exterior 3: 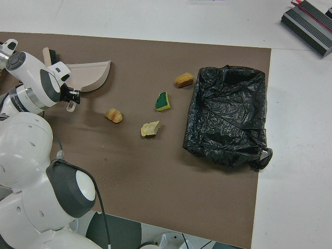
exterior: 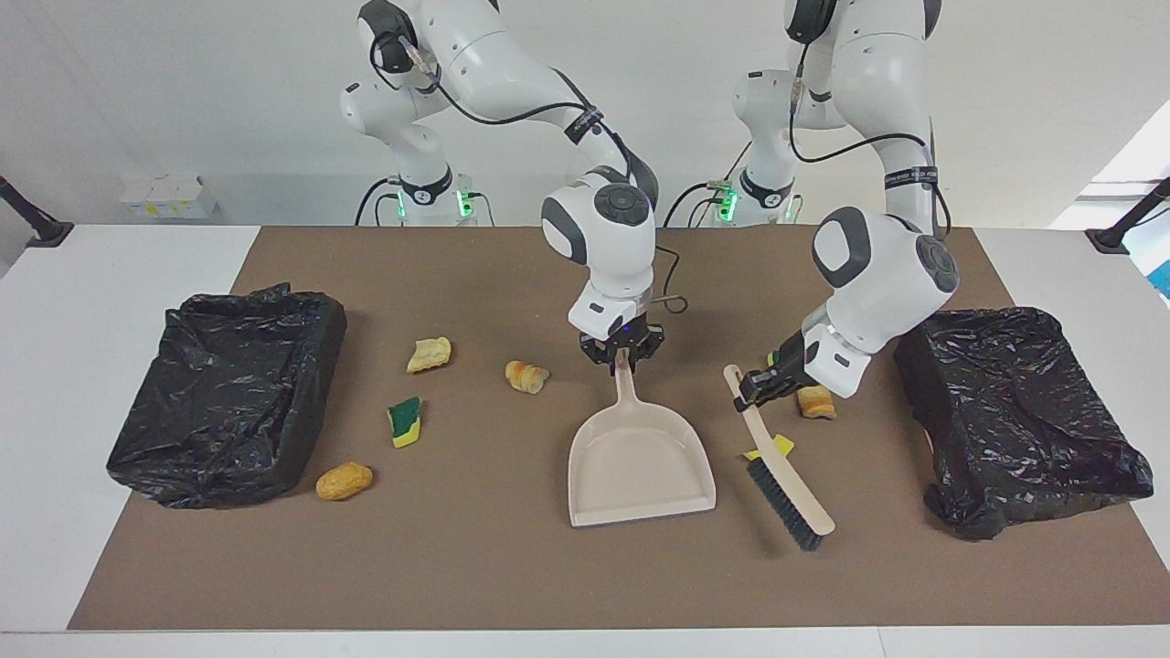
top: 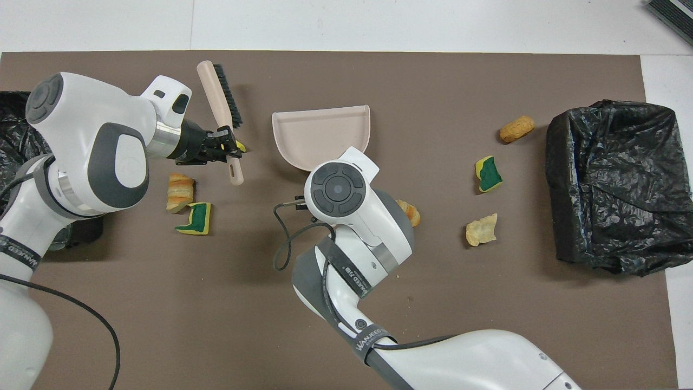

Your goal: Sweep and dump trash in bin

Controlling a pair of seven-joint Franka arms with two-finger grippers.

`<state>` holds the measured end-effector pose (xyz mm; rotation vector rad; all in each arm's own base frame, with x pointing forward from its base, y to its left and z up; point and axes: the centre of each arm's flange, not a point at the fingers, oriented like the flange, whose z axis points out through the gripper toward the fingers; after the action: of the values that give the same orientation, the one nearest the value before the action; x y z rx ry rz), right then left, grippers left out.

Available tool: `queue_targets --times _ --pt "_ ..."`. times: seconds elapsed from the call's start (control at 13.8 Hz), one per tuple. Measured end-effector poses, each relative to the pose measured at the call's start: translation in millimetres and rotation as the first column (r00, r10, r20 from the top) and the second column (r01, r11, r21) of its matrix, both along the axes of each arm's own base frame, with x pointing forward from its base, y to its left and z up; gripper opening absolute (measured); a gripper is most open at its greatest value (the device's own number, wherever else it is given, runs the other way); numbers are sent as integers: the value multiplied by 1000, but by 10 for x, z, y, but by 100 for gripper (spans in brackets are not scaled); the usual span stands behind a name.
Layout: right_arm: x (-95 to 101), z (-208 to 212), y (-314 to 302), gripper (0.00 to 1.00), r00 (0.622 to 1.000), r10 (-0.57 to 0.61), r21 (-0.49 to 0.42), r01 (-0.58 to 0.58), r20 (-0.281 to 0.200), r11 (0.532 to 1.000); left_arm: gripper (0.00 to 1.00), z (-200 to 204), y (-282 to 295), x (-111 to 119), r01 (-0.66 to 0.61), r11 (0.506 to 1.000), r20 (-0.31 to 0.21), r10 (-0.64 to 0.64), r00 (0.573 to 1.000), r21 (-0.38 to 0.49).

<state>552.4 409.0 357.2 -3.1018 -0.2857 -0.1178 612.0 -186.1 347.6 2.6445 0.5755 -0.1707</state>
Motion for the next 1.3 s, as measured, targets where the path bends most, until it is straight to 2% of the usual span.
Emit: queue_targets --times 0.29,0.43,0.58,0.72,1.01,1.16,1.3 --pt "-22 420 -280 31 985 164 -48 -167 -50 985 26 75 66 -196 5 1000 -100 -5 995 -3" --pt "28 614 -617 31 952 286 -69 -294 -110 953 26 184 71 -357 37 999 -152 -37 988 -1" --pt "92 692 -906 31 892 422 -54 -435 -163 899 26 249 110 -504 88 995 -204 -77 976 48" --pt "104 709 -1071 31 814 543 -32 -560 -208 828 26 251 172 -629 145 982 -251 -111 962 121" --pt "109 714 -1152 31 659 719 2 -736 -221 677 26 377 221 -797 207 957 -314 -136 940 204" --pt "106 715 -1149 31 619 750 -25 -775 -233 632 26 533 202 -890 240 944 -323 -160 933 225" --pt "73 730 -1091 31 601 762 -51 -792 -242 609 26 717 146 -998 266 937 -327 -183 927 228"
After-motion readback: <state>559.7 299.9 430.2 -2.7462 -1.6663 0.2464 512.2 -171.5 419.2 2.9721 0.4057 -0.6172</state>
